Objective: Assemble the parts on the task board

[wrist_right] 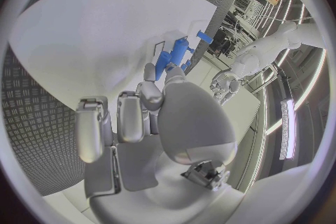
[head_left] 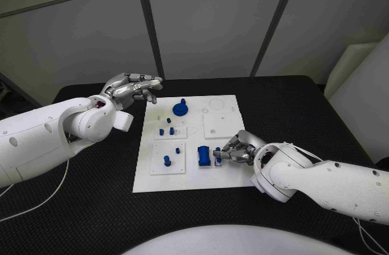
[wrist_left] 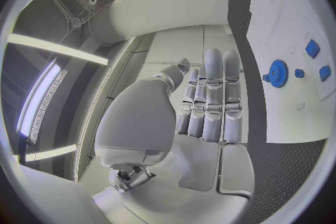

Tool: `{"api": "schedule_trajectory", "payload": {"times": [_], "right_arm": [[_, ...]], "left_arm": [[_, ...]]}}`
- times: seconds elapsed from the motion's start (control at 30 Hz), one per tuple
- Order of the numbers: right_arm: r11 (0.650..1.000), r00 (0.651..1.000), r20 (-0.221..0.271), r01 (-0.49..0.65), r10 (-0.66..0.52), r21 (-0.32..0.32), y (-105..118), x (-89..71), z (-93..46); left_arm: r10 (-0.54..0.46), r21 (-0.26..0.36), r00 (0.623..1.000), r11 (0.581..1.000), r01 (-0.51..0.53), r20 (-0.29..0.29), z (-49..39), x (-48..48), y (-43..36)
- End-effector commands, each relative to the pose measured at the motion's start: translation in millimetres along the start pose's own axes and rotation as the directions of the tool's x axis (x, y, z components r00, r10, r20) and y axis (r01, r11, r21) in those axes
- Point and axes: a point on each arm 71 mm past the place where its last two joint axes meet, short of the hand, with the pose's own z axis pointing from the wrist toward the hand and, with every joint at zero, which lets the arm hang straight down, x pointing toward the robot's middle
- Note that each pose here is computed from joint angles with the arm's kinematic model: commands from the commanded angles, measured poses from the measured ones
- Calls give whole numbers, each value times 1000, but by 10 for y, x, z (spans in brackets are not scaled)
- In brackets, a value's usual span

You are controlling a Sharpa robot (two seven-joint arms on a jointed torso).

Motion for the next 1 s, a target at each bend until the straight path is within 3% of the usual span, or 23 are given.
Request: {"api": "schedule_trajectory", "payload": {"times": [0.03, 0.63, 1.0], "right_arm": [[1000, 1000, 4, 26, -26, -4, 10, -7, 3], [995, 993, -65, 102, -103, -24, 62, 68, -22], [994, 993, -42, 107, -108, -23, 44, 41, -15]], "left_arm": [[-6, 3, 1000, 1000, 6, -11, 2, 12, -12], [-6, -1, 1000, 1000, 6, -11, -2, 3, -9], [-6, -3, 1000, 1000, 6, -11, -3, 0, -7]]}}
